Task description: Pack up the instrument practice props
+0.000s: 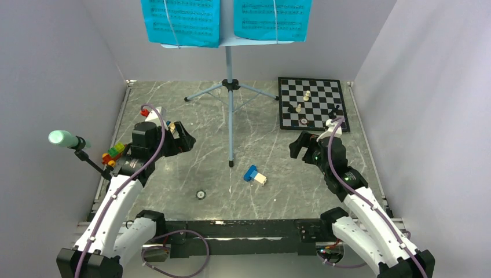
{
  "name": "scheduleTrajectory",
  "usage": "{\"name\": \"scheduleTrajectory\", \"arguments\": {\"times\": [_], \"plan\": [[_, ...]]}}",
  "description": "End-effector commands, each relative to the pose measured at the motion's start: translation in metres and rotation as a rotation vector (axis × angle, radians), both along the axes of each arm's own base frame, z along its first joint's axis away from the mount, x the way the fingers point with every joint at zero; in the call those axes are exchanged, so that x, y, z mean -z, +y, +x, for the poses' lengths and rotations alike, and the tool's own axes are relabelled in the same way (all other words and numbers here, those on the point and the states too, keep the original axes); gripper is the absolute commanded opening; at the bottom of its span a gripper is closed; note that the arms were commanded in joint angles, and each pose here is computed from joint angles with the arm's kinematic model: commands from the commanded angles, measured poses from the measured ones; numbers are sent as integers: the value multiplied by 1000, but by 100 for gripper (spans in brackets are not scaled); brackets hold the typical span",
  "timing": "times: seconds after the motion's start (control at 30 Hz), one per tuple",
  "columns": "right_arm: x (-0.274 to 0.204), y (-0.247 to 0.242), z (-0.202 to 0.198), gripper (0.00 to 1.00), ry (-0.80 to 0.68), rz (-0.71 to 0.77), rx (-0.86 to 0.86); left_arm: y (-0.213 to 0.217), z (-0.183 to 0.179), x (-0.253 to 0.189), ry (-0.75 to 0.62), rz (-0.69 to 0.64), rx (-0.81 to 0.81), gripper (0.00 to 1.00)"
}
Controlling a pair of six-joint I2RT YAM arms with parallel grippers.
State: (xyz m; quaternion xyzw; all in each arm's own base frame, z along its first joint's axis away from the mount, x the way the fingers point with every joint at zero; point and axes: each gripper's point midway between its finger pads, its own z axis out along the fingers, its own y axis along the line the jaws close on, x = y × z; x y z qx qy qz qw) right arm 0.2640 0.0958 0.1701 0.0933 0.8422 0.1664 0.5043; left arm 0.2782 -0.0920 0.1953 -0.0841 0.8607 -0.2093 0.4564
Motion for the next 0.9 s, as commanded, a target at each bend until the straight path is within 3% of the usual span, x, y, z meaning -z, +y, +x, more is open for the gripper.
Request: {"name": "scheduleTrajectory", "arguments": {"times": [0.0, 0.33, 0.53, 0.87], "plan": [[-20, 7, 4, 100, -54, 33, -19, -3, 1, -12, -39, -4, 23, 99], [-23, 5, 4, 100, -79, 29, -17, -2, -2, -18, -84, 11, 30, 99], [-25, 6, 5, 100, -81, 20, -28, -1, -8, -22, -103, 127, -4, 99], [-22, 13, 3, 100, -69, 32, -69, 48, -49, -17, -25, 339, -318, 99]]}}
